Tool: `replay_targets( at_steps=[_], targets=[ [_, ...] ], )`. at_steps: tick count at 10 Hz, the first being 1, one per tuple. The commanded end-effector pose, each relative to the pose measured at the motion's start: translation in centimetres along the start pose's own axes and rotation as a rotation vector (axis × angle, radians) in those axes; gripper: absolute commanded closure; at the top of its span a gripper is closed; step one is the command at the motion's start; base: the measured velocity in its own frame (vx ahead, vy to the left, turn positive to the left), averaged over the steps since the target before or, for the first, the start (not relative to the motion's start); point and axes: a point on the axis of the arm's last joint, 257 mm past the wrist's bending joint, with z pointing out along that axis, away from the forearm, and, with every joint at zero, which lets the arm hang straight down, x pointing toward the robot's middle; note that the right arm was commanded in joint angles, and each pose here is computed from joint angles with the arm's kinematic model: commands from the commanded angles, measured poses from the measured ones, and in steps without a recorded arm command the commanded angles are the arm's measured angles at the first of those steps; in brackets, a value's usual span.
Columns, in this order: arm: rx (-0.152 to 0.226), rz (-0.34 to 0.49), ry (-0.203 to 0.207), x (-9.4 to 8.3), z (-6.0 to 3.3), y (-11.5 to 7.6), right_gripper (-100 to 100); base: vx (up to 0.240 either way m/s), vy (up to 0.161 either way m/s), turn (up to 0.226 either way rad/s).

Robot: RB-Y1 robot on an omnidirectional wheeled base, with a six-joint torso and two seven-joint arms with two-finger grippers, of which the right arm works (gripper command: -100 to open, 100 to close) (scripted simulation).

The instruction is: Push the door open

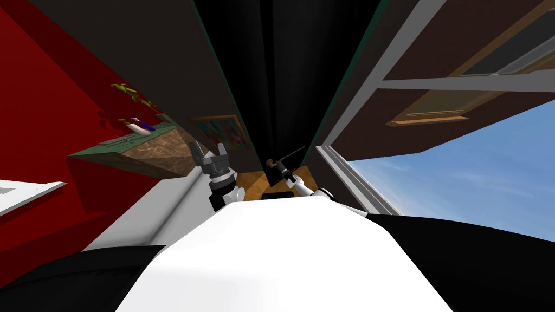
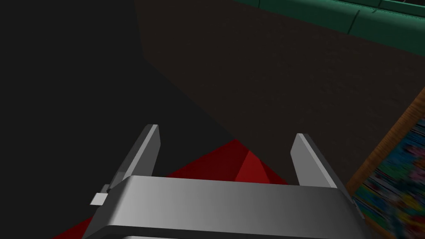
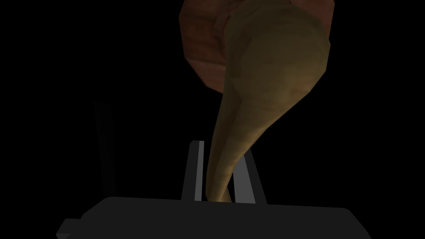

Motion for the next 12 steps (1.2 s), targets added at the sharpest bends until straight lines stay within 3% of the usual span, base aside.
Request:
replay_targets(
  at_steps=[1,2,5,12],
  targets=[
    [0.000,0.000,0.000,0.0,0.00,0.0,100,-0.065,-0.100,0.026],
    [0.004,0.001,-0.004,-1.2,-0.91,-0.6,100,-0.058,-0.096,0.202],
    [0.001,0.002,-0.011,-3.5,-2.42,-1.2,100,-0.143,-0.171,0.256],
    [-0.006,0.006,-0.019,-9.2,-6.48,-2.2,100,-0.135,-0.111,0.215]
  ],
)
